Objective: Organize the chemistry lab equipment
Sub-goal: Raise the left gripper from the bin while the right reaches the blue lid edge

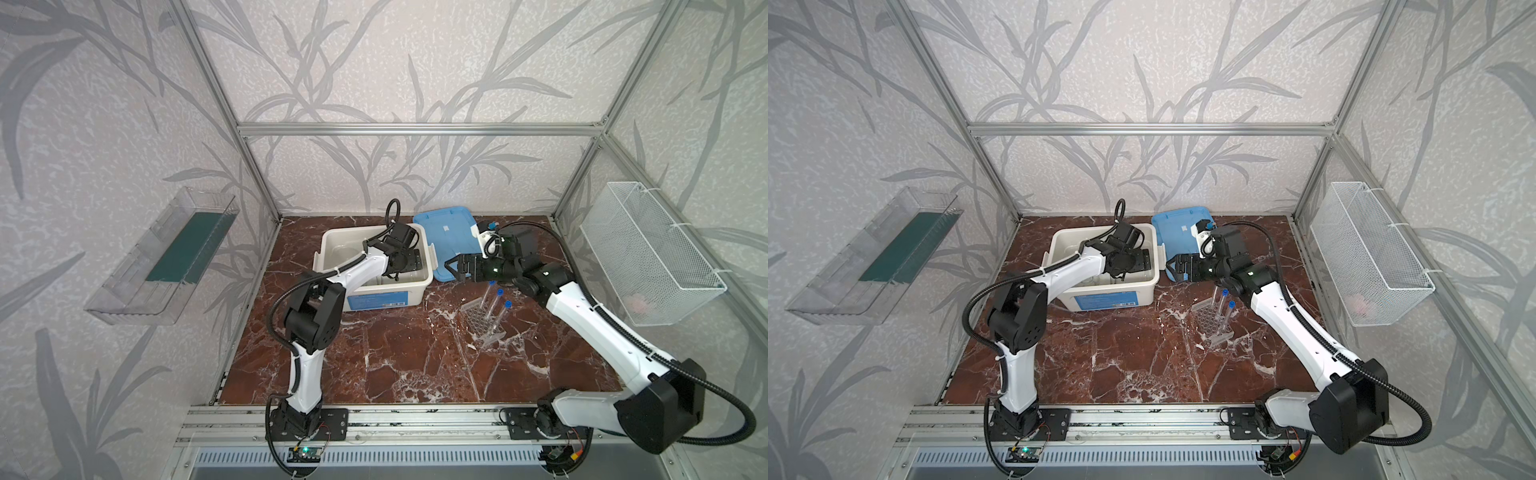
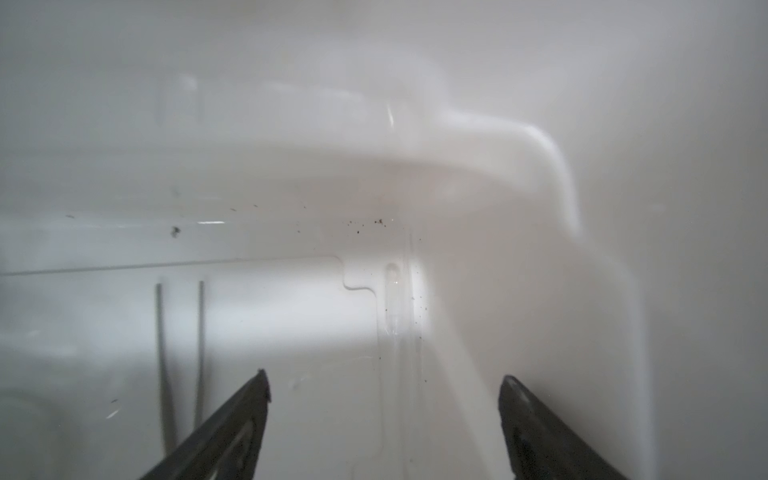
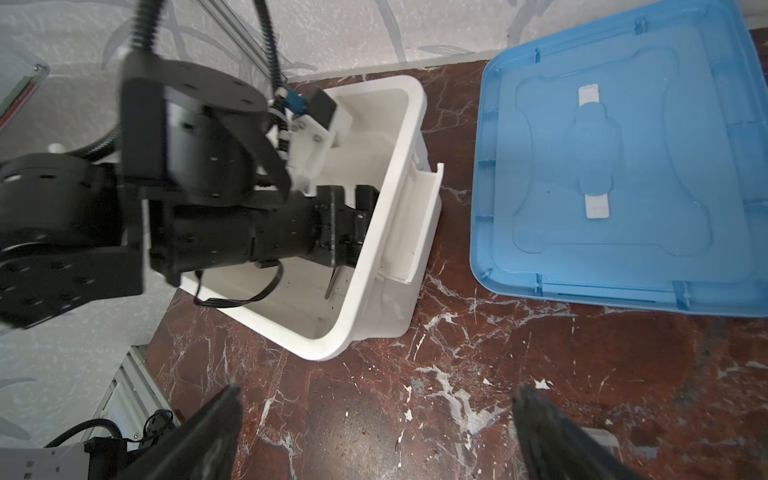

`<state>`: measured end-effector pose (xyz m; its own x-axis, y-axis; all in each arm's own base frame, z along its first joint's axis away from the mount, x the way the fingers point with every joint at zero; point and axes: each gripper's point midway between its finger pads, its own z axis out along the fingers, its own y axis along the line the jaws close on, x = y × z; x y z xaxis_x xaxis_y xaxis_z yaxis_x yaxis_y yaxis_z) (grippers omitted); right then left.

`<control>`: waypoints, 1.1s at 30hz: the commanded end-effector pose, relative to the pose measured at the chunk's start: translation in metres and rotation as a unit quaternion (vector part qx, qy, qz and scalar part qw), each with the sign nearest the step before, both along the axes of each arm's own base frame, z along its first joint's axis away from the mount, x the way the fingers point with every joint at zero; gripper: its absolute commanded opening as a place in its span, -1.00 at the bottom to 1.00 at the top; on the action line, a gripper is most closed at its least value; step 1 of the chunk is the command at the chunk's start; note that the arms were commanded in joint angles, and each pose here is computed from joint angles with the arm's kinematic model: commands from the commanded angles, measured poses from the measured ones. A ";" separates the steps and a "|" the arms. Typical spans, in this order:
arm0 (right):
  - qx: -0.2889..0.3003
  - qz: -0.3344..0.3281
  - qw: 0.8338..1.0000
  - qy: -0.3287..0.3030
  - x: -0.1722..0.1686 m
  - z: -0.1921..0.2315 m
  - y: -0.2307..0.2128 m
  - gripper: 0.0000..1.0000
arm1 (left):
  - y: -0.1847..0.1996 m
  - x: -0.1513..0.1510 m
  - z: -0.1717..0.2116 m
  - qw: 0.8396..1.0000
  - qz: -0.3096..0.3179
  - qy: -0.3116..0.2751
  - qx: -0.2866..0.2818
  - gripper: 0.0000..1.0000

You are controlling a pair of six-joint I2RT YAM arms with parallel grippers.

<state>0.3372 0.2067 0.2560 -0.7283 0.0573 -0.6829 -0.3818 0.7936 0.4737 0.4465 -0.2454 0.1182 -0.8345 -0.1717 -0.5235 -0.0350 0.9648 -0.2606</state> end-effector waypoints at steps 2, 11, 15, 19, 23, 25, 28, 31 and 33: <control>0.015 -0.007 1.000 -0.020 0.005 0.035 -0.017 0.98 | 0.002 -0.013 0.100 0.996 -0.004 -0.093 -0.001 0.84; -0.050 -0.106 0.993 0.026 0.062 0.009 -0.081 0.98 | -0.039 -0.062 0.236 0.973 -0.063 -0.185 -0.120 0.98; -0.117 -0.140 0.981 0.062 0.085 -0.030 -0.112 1.00 | -0.055 -0.086 0.236 0.964 -0.089 -0.202 -0.150 0.98; -0.159 -0.164 0.967 0.110 0.103 -0.077 -0.135 0.97 | -0.054 -0.089 0.213 0.967 -0.091 -0.188 -0.148 0.98; -0.208 -0.172 0.948 0.170 0.114 -0.126 -0.148 0.93 | -0.061 -0.089 0.213 0.964 -0.104 -0.189 -0.153 0.98; -0.226 -0.171 0.940 0.192 0.118 -0.142 -0.154 0.87 | -0.065 -0.090 0.211 0.962 -0.113 -0.187 -0.161 0.98; -0.240 -0.180 0.931 0.208 0.124 -0.157 -0.166 0.68 | -0.068 -0.090 0.209 0.961 -0.117 -0.185 -0.166 0.98; -0.244 -0.180 0.928 0.215 0.132 -0.166 -0.172 0.36 | -0.067 -0.089 0.216 0.954 -0.108 -0.208 -0.187 0.98; -0.249 -0.178 0.927 0.218 0.138 -0.173 -0.174 0.22 | -0.070 -0.091 0.221 0.946 -0.109 -0.219 -0.213 0.98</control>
